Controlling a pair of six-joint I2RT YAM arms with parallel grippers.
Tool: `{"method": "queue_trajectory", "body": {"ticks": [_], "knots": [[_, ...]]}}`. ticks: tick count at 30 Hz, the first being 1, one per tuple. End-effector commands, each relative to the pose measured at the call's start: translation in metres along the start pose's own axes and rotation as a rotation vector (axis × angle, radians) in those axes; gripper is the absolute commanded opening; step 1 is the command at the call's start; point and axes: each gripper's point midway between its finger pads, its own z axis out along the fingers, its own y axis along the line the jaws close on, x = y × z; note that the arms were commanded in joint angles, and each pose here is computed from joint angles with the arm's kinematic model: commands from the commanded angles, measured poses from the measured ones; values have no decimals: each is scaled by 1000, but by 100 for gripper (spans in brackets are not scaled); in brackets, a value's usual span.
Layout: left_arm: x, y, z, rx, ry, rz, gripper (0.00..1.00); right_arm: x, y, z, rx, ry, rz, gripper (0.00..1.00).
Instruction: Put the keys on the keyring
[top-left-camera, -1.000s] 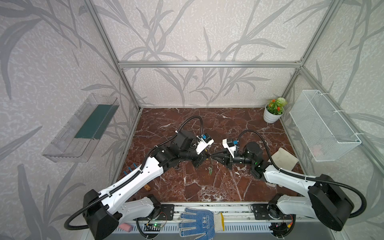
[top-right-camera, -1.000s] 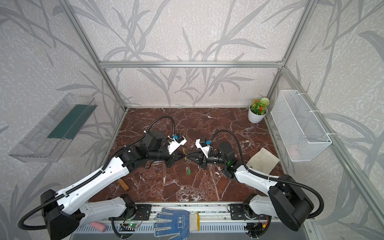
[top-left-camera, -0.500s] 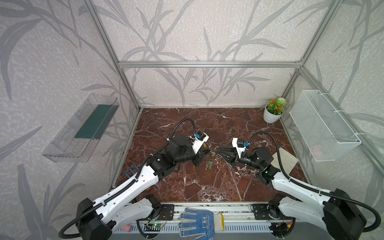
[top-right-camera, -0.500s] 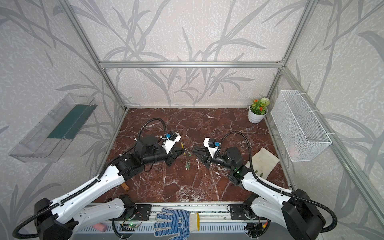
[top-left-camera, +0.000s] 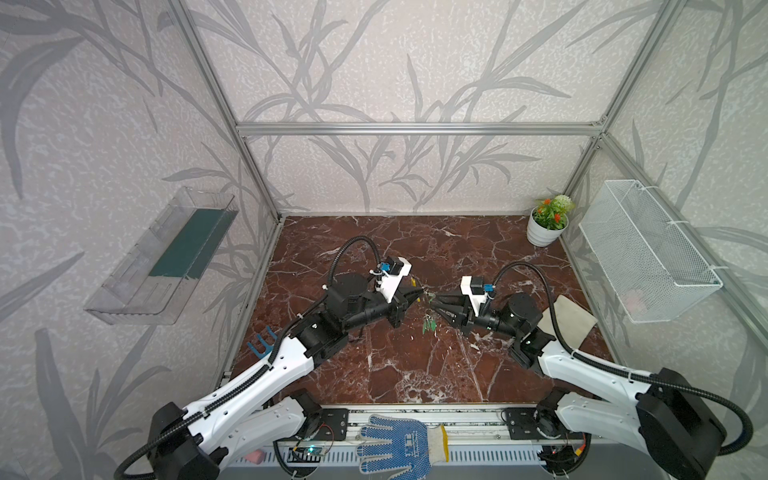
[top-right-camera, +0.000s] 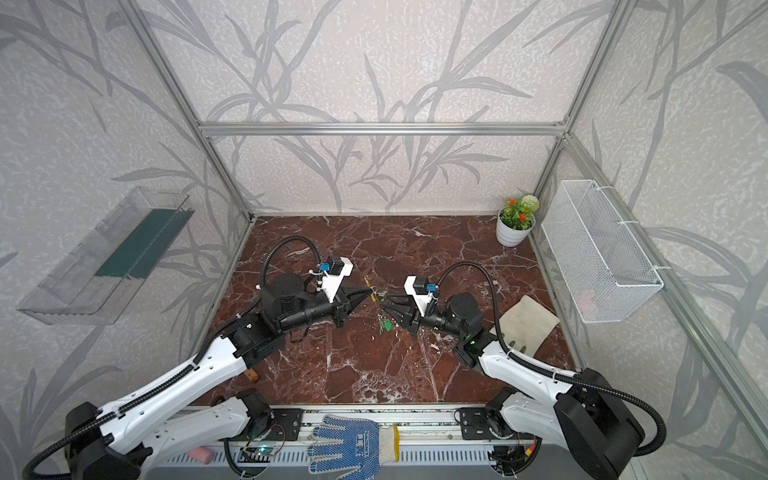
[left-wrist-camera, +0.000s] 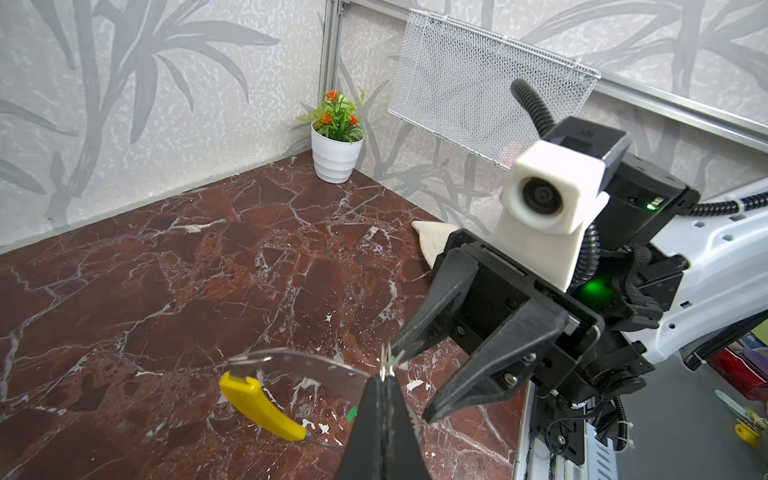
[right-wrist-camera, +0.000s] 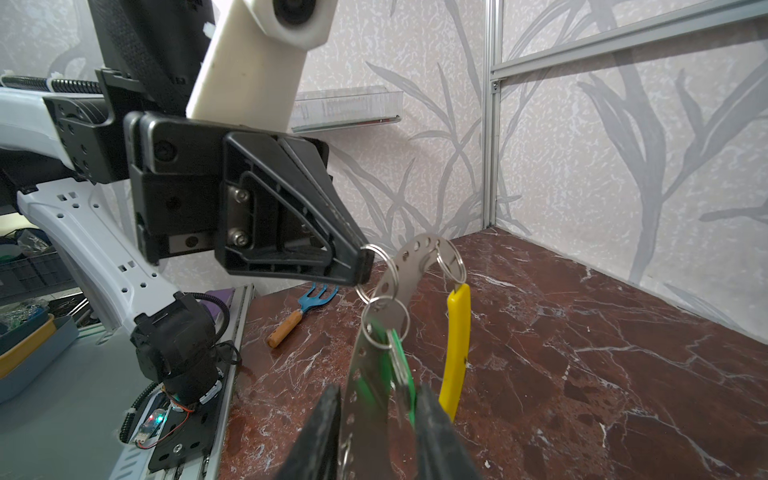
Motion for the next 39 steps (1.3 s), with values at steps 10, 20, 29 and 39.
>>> {"method": "queue_trajectory", "body": {"ticks": [10, 20, 29, 39], "knots": [[-10, -15, -2, 77, -45, 1, 0, -11, 0, -3, 19, -59, -22, 26], [-9, -18, -1, 100, -33, -2, 0, -12, -1, -4, 26, -66, -28, 27], [-12, -17, -1, 95, -63, -14, 0, -13, 6, -4, -16, -76, -29, 7], [-24, -15, -3, 90, -161, -41, 0, -9, 15, 3, -98, -63, -1, 0]]}}
